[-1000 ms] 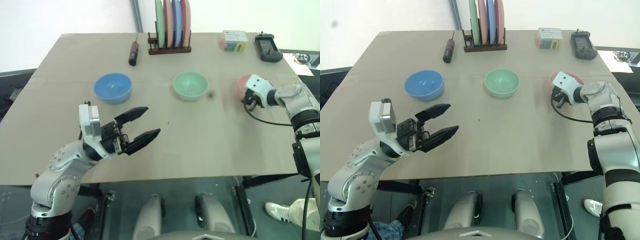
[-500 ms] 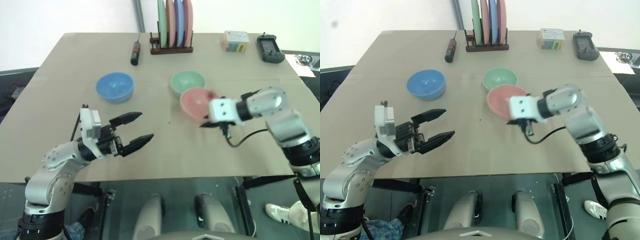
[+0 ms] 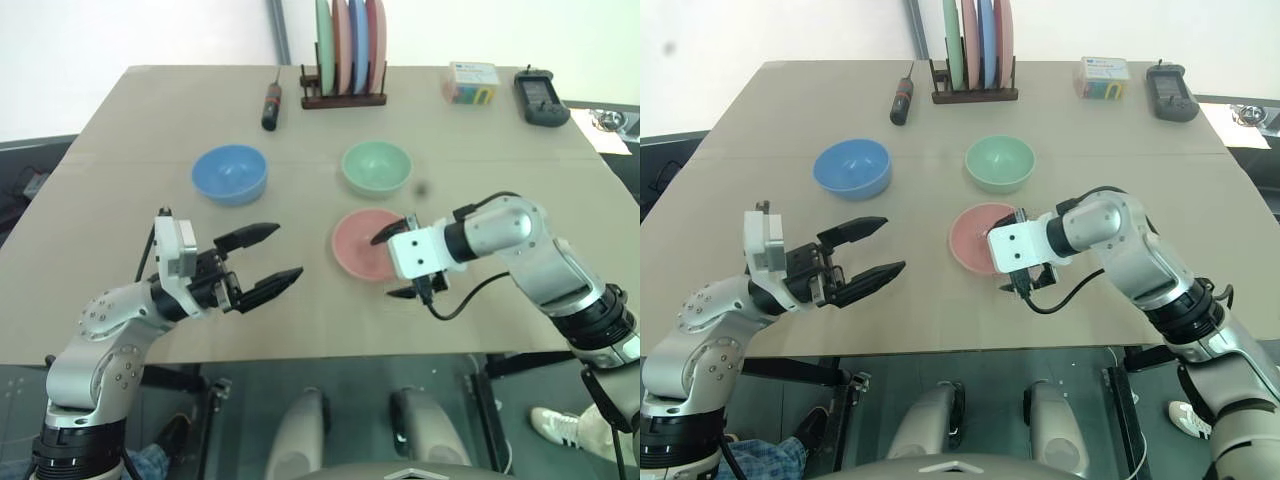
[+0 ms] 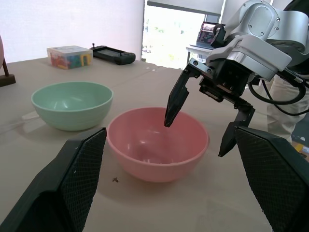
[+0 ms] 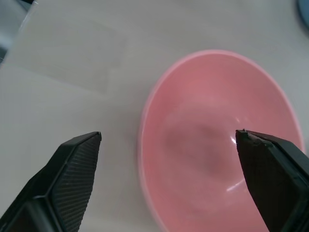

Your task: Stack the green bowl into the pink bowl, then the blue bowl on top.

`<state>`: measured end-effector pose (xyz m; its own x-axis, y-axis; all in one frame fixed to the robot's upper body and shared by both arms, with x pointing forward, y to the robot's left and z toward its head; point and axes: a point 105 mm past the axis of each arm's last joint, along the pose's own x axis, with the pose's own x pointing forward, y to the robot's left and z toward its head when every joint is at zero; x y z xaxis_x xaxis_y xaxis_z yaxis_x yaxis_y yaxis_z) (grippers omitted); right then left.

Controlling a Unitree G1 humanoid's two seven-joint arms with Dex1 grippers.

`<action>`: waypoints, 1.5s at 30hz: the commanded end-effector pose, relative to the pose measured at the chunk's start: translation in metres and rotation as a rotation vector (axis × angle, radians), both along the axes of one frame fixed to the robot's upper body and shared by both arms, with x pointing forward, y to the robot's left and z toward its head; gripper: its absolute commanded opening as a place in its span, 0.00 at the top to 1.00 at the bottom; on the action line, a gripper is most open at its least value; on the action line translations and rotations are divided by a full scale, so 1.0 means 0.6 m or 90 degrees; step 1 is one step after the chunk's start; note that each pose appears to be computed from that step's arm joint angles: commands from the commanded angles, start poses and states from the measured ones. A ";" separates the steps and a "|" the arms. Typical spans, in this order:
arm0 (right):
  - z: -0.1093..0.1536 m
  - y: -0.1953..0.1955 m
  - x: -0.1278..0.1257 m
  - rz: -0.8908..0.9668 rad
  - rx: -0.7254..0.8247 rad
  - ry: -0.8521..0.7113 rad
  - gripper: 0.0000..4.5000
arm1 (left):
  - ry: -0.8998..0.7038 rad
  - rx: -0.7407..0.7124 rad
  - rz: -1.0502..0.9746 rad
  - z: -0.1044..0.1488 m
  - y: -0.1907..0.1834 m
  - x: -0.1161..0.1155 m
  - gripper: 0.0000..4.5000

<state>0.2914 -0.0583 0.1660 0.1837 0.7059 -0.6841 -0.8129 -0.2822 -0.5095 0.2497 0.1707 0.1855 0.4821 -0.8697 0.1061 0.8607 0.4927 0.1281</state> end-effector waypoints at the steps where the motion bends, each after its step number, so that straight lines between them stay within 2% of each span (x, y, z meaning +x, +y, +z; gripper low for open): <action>1: 0.078 -0.004 0.009 -0.010 0.066 -0.001 0.02 | -0.037 -0.004 0.028 0.019 0.012 -0.003 0.00; 5: 0.135 0.000 0.066 -0.067 0.131 -0.012 0.02 | -0.051 -0.023 0.083 0.025 0.030 0.000 0.00; 9: 0.153 0.020 0.132 -0.128 0.191 -0.003 0.02 | -0.070 -0.033 0.139 0.031 0.049 0.003 0.00; 16: 0.107 0.050 0.214 -0.212 0.183 -0.002 0.02 | -0.102 -0.013 0.239 0.033 0.084 0.010 0.00; 19: 0.074 0.054 0.246 -0.292 0.177 -0.010 0.02 | -0.115 -0.016 0.275 0.037 0.098 0.009 0.00; 26: 0.031 0.043 0.272 -0.396 0.152 -0.038 0.02 | -0.131 -0.013 0.299 0.039 0.107 0.007 0.00; 27: 0.029 0.043 0.272 -0.399 0.151 -0.040 0.13 | -0.132 -0.012 0.299 0.039 0.107 0.007 0.00; 37: 0.038 0.057 0.268 -0.370 0.165 -0.043 0.98 | -0.133 -0.006 0.296 0.038 0.107 0.007 0.00; 40: 0.050 0.061 0.268 -0.348 0.163 -0.066 0.99 | -0.132 -0.007 0.291 0.038 0.104 0.010 0.00; 45: 0.098 0.069 0.251 -0.216 0.124 -0.148 0.99 | -0.130 -0.004 0.277 0.038 0.100 0.016 0.00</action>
